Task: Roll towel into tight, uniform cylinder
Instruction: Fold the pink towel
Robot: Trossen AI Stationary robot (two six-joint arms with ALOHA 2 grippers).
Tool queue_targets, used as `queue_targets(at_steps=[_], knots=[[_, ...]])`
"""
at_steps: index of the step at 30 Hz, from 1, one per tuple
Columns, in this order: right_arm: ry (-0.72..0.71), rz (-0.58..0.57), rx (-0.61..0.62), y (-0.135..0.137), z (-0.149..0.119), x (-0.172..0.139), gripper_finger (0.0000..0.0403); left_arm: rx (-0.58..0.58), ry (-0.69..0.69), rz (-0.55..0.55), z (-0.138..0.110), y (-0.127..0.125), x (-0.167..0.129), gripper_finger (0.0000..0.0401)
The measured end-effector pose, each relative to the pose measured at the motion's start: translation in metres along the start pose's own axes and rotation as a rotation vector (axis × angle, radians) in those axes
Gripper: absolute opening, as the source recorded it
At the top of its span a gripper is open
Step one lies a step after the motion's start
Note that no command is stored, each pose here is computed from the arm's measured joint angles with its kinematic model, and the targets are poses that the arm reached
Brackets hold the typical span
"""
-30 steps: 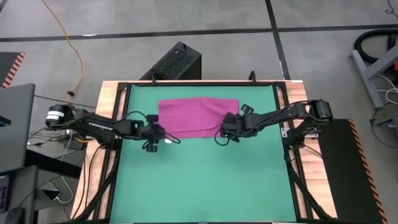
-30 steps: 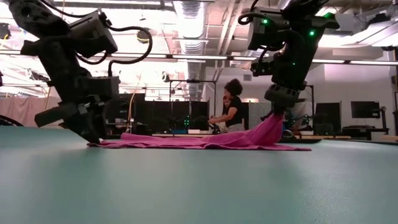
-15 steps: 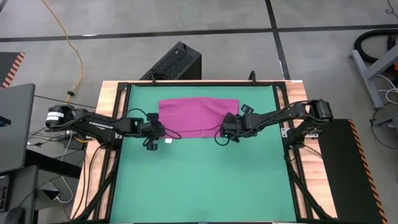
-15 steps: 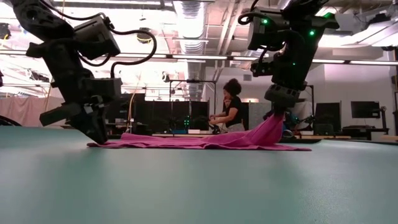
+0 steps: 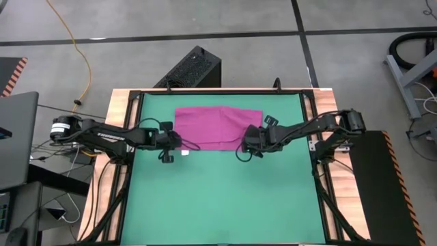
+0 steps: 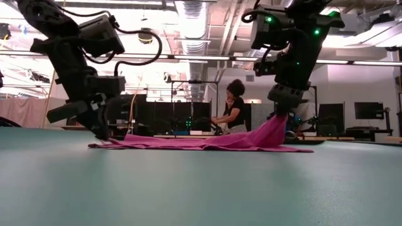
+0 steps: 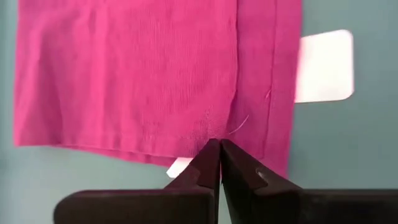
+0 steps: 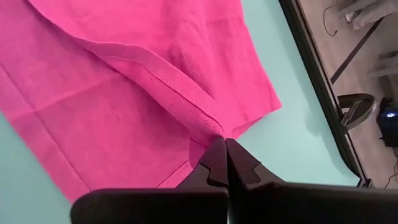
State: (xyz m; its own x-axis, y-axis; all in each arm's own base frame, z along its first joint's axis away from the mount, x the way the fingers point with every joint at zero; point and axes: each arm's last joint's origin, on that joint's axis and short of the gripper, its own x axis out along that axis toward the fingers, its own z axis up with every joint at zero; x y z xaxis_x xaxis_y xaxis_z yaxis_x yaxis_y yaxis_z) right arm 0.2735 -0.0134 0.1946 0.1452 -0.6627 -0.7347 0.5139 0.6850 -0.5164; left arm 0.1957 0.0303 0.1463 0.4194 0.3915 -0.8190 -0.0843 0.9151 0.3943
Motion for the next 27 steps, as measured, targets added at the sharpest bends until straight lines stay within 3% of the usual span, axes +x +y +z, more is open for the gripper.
queue_targets(at_steps=[10,19,27], knots=[[-0.041,0.000,-0.017,0.001,0.011,-0.020,0.0002,0.009,0.037,-0.005,0.012,-0.004,-0.014,0.0000],[0.004,-0.012,-0.017,0.002,0.004,-0.027,0.0002,0.045,0.094,0.012,0.006,-0.019,-0.024,0.0000],[-0.019,0.028,-0.053,0.012,-0.001,-0.036,0.0002,-0.013,-0.009,0.018,0.007,-0.015,-0.043,0.0000]])
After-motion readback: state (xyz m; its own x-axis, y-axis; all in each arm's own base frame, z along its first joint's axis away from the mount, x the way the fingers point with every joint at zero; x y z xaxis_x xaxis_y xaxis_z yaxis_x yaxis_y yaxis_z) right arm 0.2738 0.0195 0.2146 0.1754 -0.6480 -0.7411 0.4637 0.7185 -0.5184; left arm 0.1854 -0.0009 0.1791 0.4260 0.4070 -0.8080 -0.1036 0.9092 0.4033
